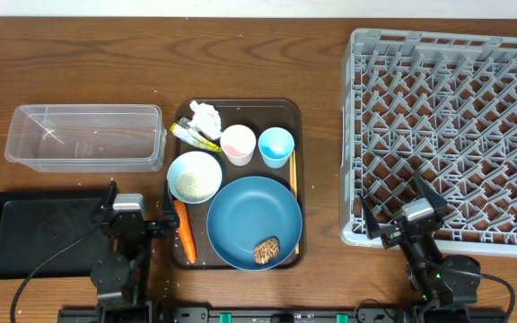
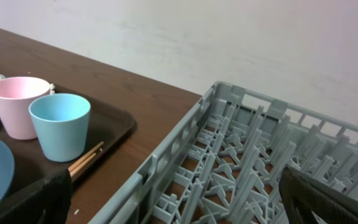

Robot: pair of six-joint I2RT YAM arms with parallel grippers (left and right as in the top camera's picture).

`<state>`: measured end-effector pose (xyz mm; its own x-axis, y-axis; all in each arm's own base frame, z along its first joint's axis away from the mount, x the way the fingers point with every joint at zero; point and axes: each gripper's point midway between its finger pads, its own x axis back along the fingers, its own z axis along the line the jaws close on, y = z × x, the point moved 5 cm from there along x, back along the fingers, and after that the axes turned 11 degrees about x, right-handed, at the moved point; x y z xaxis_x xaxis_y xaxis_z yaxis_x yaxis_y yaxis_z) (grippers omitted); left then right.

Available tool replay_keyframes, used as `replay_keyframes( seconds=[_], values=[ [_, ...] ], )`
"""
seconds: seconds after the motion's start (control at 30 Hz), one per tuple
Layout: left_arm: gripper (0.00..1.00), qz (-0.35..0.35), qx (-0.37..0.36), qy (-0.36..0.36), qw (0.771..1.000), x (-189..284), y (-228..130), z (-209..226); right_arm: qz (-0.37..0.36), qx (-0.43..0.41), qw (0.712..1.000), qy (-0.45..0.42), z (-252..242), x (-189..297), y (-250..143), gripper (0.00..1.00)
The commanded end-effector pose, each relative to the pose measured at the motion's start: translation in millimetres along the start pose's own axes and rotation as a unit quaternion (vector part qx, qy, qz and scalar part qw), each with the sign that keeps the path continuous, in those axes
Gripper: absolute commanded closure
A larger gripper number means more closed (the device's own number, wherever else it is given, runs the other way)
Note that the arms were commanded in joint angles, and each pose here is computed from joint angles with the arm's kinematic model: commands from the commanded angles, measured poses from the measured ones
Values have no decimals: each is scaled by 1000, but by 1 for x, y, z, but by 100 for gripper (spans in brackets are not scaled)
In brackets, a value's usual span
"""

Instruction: Sort waste into correct bins and load items into the dishwasher rack

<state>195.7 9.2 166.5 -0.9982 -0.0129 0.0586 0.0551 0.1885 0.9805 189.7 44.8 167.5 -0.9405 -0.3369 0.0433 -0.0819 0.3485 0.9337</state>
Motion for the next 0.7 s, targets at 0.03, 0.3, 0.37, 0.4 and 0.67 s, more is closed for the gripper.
replay_keyframes(
  seconds=[0.03, 0.3, 0.37, 0.4, 0.67],
  values=[
    [2, 8, 1, -1, 1000, -1, -7, 0, 4, -18, 1000, 2, 0, 0, -3, 1],
    [2, 22, 3, 1, 1000, 0, -12, 1, -4, -22, 1000, 1, -1, 0, 0, 1],
    [2, 19, 3, -18, 1000, 0, -10, -3, -21, -47, 999, 1, -2, 0, 7, 1],
    [2, 18, 2, -34, 999, 0, -9, -8, -29, -64, 998, -1, -4, 1, 13, 1],
    [2, 2, 32, -105, 994, 10, 38, -33, -70, -93, 993, -12, -27, 12, 81, 1]
  ],
)
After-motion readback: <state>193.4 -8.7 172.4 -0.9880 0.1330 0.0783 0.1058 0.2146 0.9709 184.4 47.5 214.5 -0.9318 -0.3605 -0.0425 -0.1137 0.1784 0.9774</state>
